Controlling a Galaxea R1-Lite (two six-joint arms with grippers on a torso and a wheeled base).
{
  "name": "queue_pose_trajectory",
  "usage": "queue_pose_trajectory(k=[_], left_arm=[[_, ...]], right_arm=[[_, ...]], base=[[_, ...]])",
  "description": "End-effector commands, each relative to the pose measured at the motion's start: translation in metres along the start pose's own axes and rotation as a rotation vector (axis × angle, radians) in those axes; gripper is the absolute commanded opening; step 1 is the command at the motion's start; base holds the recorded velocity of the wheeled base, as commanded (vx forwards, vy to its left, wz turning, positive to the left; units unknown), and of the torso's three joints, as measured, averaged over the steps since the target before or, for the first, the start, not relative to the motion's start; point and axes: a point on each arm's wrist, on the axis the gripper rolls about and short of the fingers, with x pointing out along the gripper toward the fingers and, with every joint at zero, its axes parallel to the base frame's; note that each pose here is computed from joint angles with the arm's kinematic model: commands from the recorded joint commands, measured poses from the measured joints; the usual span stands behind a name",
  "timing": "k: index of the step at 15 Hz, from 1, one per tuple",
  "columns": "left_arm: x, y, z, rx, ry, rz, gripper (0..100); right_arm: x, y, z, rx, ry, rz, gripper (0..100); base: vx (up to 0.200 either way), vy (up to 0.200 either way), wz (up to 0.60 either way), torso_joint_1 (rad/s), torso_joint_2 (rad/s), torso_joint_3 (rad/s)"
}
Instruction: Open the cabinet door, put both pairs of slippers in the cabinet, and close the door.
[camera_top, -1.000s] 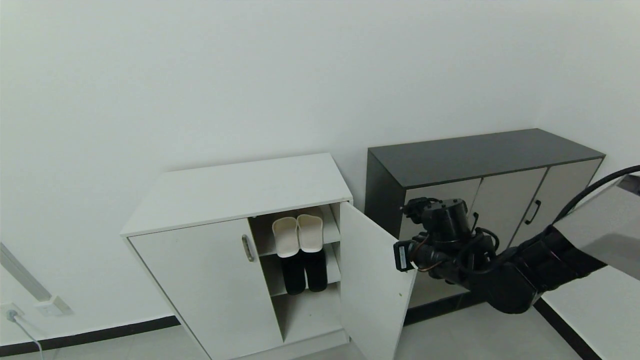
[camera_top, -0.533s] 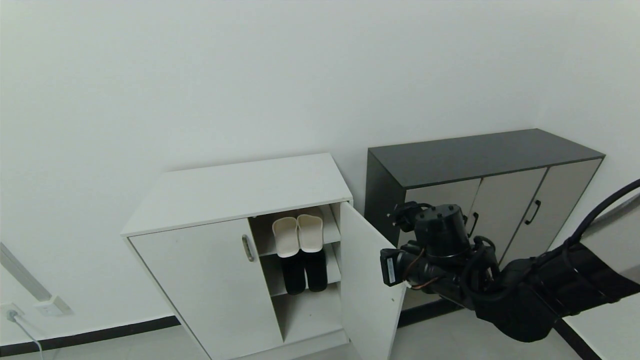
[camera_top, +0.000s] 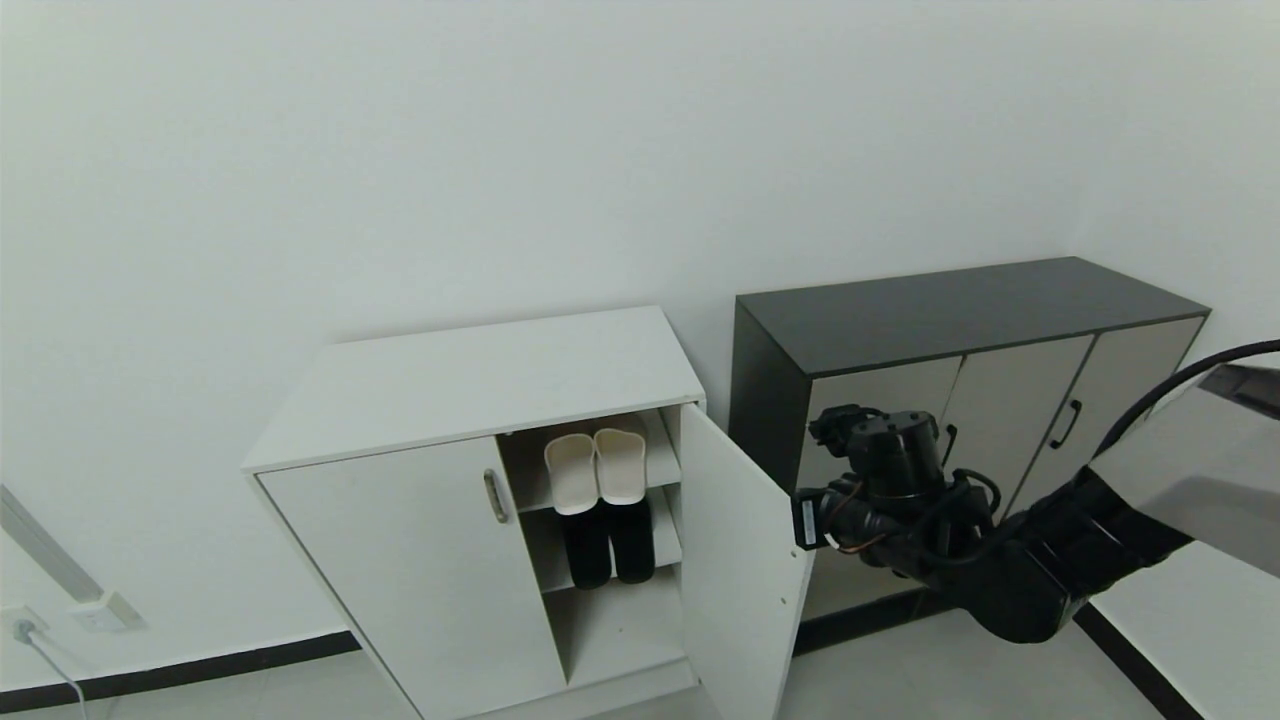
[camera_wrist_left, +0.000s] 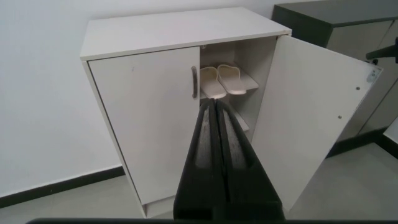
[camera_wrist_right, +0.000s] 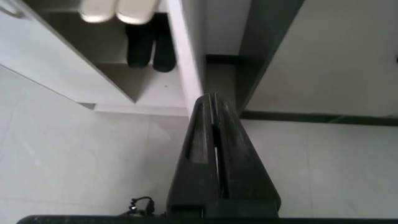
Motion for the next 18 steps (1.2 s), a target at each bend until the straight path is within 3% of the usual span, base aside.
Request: queue_pose_trajectory(k=[1, 7, 14, 18], left_arm=[[0.0, 0.0, 0.0, 0.0, 0.0, 0.0, 0], [0.0, 0.0, 0.0, 0.0, 0.0, 0.0, 0], [0.0, 0.0, 0.0, 0.0, 0.001, 0.0, 0], [0.0, 0.0, 0.0, 0.0, 0.001, 0.001, 0]], right_arm=[[0.008, 0.002, -0.011, -0.009, 0.033, 0.002, 0], [-0.029, 0.052, -0.006, -0.051, -0.002, 0.149, 0], [-0.05, 0.053, -0.005, -0.085, -0.012, 0.188, 0], [-0.051, 0.053, -0.006, -0.08, -0.033, 0.198, 0]], base=[[0.0, 0.0, 0.0, 0.0, 0.0, 0.0], [0.0, 0.0, 0.0, 0.0, 0.0, 0.0], [0.0, 0.0, 0.0, 0.0, 0.0, 0.0], [0.0, 0.0, 0.6, 0.002, 0.0, 0.001]])
